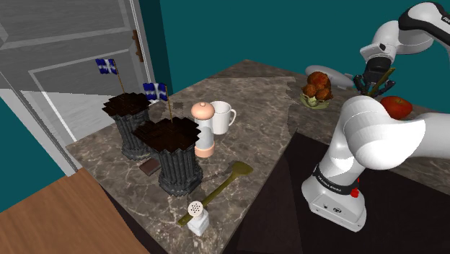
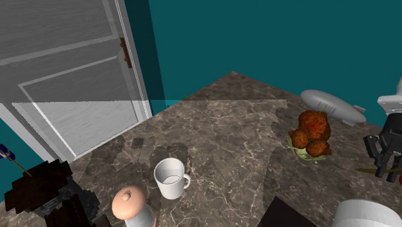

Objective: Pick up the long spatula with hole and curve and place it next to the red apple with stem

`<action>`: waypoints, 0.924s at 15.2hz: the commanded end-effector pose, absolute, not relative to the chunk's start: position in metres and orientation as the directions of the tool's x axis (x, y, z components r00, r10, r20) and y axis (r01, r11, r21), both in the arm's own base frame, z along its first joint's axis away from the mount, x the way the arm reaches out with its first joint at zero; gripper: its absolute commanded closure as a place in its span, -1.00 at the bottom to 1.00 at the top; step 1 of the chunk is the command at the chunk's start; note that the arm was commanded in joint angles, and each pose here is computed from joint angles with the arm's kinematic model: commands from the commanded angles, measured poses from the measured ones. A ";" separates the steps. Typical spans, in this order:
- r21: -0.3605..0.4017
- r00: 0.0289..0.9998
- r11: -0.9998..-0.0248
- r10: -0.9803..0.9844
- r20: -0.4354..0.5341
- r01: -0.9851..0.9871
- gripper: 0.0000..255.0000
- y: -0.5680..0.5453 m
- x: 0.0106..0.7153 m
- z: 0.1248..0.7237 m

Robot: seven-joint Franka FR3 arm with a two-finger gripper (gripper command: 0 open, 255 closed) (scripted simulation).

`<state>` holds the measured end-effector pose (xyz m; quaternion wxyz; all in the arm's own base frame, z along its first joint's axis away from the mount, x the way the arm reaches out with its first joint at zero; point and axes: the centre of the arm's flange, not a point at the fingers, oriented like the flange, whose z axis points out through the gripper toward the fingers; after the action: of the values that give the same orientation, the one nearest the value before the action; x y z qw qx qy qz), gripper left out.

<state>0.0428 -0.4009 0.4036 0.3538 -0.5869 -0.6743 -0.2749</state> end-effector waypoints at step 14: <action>-0.045 -0.060 0.160 0.597 0.800 0.986 -1.00 -0.402 0.042 0.385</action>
<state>0.0422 -0.4016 0.3849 0.3538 -0.5870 -0.6743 -0.2747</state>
